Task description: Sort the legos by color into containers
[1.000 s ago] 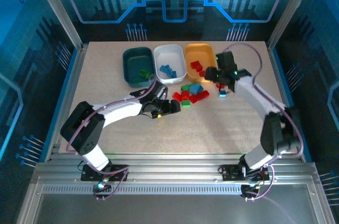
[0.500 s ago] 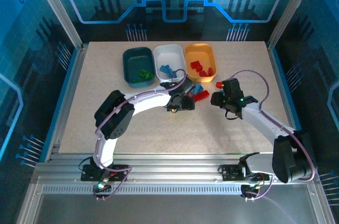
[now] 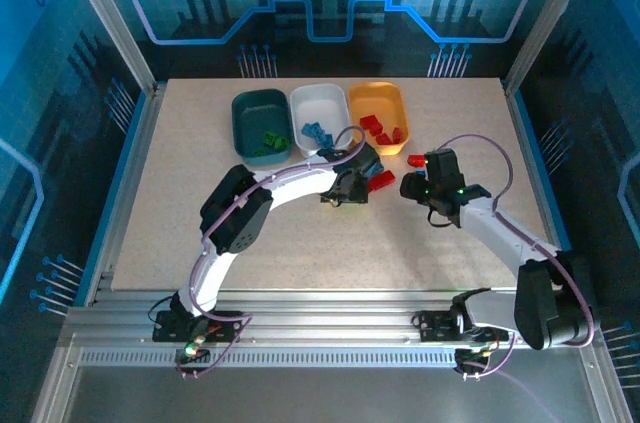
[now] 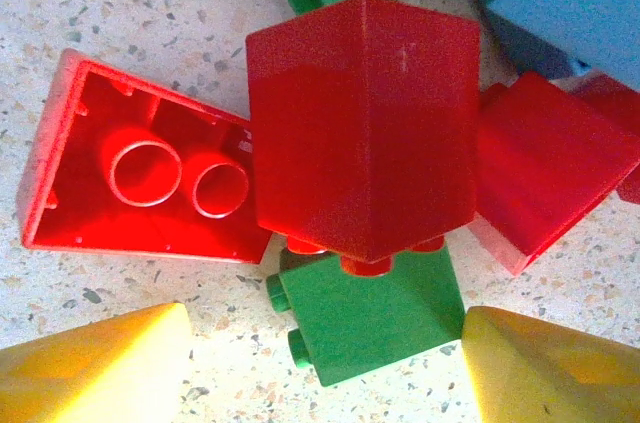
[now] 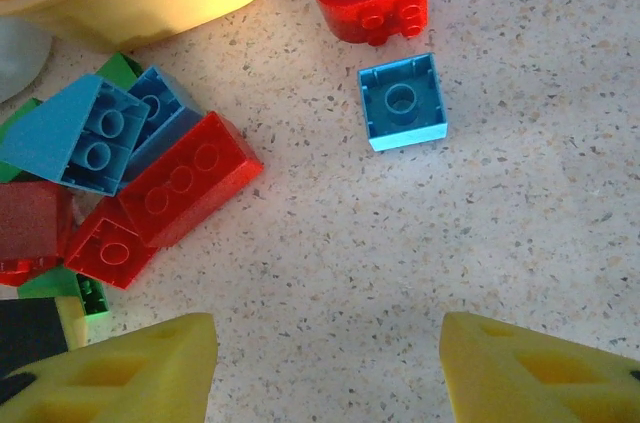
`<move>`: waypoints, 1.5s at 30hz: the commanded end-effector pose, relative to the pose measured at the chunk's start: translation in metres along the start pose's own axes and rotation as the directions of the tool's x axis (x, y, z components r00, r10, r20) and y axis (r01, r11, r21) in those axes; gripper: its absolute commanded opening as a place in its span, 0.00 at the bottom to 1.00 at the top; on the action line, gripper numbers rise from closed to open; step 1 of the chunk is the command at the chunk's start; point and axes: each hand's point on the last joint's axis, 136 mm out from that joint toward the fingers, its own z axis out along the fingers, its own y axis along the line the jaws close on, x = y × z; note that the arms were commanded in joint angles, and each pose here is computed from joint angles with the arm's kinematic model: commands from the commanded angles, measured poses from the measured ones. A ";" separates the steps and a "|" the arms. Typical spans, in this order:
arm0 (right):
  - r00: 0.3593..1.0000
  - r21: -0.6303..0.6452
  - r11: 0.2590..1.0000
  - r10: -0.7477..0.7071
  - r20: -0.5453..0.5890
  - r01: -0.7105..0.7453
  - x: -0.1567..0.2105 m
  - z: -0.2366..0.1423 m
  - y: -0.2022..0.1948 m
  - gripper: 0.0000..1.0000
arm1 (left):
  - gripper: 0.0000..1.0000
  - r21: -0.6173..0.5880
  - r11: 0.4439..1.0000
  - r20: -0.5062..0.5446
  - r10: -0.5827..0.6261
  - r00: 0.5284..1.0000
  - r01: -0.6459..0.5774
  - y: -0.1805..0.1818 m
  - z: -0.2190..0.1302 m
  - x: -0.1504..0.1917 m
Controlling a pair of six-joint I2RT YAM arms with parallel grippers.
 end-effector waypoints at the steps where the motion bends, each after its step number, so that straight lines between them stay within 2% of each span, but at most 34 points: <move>1: 1.000 -0.020 1.000 0.015 0.018 -0.015 -0.003 -0.003 -0.002 0.62 | 0.73 0.004 1.000 -0.017 0.021 1.000 -0.021 -0.002 0.008 0.002; 9: 1.000 -0.030 0.999 0.027 0.014 -0.026 -0.001 -0.002 -0.004 0.62 | 0.68 0.033 0.999 -0.032 0.011 0.999 -0.010 -0.008 0.011 0.006; 15: 1.000 -0.027 0.999 0.023 0.021 -0.022 -0.002 -0.006 -0.005 0.62 | 0.60 0.049 0.999 -0.015 0.018 1.000 -0.018 -0.008 0.012 0.004; 19: 1.000 -0.026 0.999 0.023 0.021 -0.022 -0.002 -0.007 -0.005 0.62 | 0.63 0.031 1.000 -0.029 0.003 1.000 -0.002 -0.004 0.011 0.005; 32: 0.999 -0.033 0.999 0.032 0.021 -0.031 -0.002 -0.006 -0.005 0.62 | 0.62 0.020 1.000 -0.064 0.010 0.998 -0.009 -0.004 0.019 0.005; 39: 0.999 -0.045 0.998 0.040 0.026 -0.039 -0.004 -0.009 -0.005 0.62 | 0.54 -0.047 0.998 -0.097 0.036 0.995 -0.041 0.011 0.025 0.014; 45: 0.998 -0.056 0.997 0.046 0.031 -0.044 -0.004 -0.011 -0.004 0.62 | 0.37 -0.079 0.994 -0.104 0.061 0.993 -0.069 0.022 0.021 0.020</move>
